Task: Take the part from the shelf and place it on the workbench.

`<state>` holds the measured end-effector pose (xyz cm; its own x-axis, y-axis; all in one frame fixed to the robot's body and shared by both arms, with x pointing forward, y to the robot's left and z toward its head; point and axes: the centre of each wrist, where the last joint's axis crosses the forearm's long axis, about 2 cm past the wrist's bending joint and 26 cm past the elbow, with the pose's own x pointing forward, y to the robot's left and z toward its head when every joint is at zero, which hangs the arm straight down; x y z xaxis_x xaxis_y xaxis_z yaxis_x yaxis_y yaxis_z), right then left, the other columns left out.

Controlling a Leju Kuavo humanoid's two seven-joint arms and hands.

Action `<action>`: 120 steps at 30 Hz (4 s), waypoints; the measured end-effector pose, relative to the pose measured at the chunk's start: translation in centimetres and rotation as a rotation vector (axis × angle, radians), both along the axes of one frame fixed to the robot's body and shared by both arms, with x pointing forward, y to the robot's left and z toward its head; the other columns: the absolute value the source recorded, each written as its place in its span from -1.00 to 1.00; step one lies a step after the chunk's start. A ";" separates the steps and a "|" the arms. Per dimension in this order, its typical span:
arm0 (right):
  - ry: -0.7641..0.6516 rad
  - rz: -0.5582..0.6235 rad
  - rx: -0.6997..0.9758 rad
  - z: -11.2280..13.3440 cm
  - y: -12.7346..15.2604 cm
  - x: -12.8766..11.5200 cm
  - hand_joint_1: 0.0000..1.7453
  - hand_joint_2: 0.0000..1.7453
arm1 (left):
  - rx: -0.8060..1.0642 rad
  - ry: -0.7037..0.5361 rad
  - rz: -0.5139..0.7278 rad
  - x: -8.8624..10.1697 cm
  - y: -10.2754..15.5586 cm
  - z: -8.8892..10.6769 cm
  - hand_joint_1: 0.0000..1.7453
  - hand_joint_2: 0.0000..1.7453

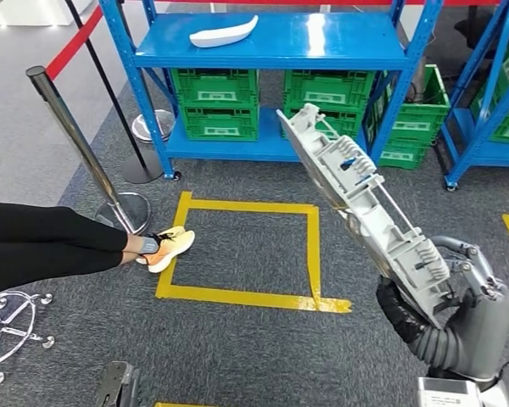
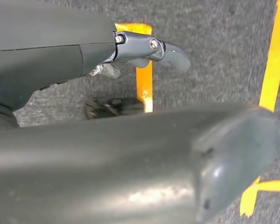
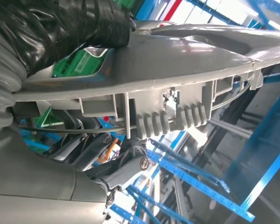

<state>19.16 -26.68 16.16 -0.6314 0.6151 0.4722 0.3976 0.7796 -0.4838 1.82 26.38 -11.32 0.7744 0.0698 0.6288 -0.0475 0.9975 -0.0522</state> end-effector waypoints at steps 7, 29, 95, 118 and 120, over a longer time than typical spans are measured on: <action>0.020 0.038 0.024 -0.2 0.0 -0.1 1.00 1.00 | -0.007 -0.011 0.000 0.1 0.0 0.0 -1.00 -1.00; 0.023 0.058 0.030 -0.2 -0.1 -0.2 1.00 1.00 | -0.010 -0.023 0.000 0.2 -0.2 0.0 -1.00 -1.00; 0.030 -0.126 -0.024 0.9 -4.9 -6.0 1.00 1.00 | -0.073 -0.019 -0.077 0.2 -4.9 0.5 -1.00 -1.00; 0.029 -0.129 -0.048 1.2 -5.2 -6.5 1.00 1.00 | -0.097 -0.016 -0.070 0.1 -5.8 0.6 -1.00 -1.00; 0.029 -0.130 -0.048 1.3 -5.2 -6.5 1.00 1.00 | -0.097 -0.017 -0.070 0.2 -5.8 0.6 -1.00 -1.00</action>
